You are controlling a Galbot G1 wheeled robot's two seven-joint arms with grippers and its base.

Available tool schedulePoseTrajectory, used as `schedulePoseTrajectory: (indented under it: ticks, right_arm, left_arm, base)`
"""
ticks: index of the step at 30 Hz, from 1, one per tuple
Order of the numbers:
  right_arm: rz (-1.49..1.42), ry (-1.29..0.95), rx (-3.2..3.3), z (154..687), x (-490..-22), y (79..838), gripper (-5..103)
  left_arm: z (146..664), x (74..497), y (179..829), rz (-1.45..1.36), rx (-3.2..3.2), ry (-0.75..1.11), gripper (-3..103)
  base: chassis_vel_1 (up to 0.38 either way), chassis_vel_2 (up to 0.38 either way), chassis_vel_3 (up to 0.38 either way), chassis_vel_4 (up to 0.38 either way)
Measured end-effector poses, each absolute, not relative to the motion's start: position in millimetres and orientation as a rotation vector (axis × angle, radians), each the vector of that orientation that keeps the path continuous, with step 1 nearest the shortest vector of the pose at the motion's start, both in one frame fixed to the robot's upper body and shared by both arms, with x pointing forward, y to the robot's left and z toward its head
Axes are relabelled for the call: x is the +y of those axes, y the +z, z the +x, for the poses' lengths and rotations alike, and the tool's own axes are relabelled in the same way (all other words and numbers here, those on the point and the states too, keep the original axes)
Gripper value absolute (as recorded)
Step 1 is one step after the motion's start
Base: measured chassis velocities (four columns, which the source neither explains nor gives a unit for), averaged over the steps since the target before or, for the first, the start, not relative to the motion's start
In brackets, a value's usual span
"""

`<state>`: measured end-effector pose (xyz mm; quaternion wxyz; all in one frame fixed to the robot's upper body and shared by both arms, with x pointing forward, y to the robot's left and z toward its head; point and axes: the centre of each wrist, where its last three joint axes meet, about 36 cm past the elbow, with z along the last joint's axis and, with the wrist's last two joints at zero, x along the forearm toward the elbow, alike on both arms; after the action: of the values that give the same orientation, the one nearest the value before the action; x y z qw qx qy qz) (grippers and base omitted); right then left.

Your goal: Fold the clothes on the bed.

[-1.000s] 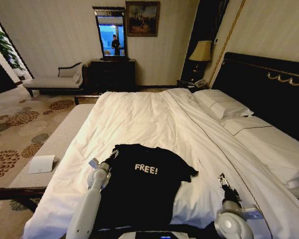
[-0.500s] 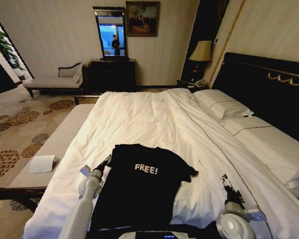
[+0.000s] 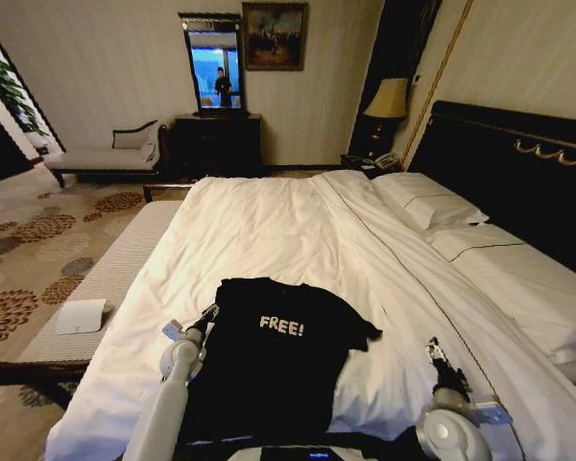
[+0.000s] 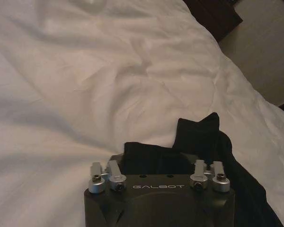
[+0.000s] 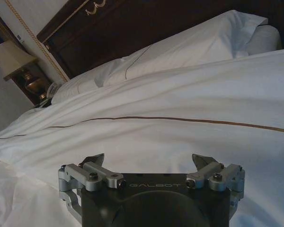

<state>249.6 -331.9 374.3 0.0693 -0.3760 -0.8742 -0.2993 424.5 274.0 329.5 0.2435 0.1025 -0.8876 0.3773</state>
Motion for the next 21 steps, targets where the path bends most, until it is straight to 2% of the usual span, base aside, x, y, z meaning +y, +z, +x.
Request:
schedulePoseTrajectory:
  ticks: [1,5,6,9,11,14,16,18,21]
  right_arm:
    - [-1.135,-0.899,-2.629,249.7,-332.1,373.1,100]
    - [-1.142,-0.892,-2.617,249.8,-331.1,368.2,100]
    - [-1.142,-0.892,-2.617,249.8,-331.1,368.2,100]
    - [-1.145,-0.890,-2.612,251.8,-330.8,365.0,100]
    - [-1.146,-0.889,-2.612,252.8,-331.3,364.6,100]
    - [-1.148,-0.885,-2.618,255.1,-333.6,365.6,100]
    - [-1.150,-0.886,-2.617,255.4,-334.4,365.8,100]
    - [-1.157,-0.893,-2.610,255.4,-335.4,365.5,100]
    - [-1.162,-0.897,-2.604,255.0,-334.9,364.4,100]
  left_arm:
    - [424.5,274.7,329.4,0.282,-2.426,1.031,62]
    - [424.5,279.5,328.1,0.297,-2.427,1.037,41]
    - [424.5,279.5,328.1,0.297,-2.427,1.037,41]
    - [423.5,281.3,325.9,0.297,-2.422,1.035,24]
    - [423.4,281.6,325.2,0.296,-2.421,1.035,24]
    - [424.9,281.5,323.3,0.297,-2.417,1.038,8]
    - [425.7,281.0,323.1,0.297,-2.417,1.040,8]
    - [428.4,277.7,323.5,0.296,-2.418,1.050,1]
    - [429.9,275.3,327.1,0.291,-2.425,1.067,0]
  base:
    - [0.000,0.000,0.000,0.000]
    - [0.000,0.000,0.000,0.000]
    - [0.000,0.000,0.000,0.000]
    - [0.000,0.000,0.000,0.000]
    - [0.000,0.000,0.000,0.000]
    - [0.000,0.000,0.000,0.000]
    - [0.000,0.000,0.000,0.000]
    - [0.000,0.000,0.000,0.000]
    - [0.000,0.000,0.000,0.000]
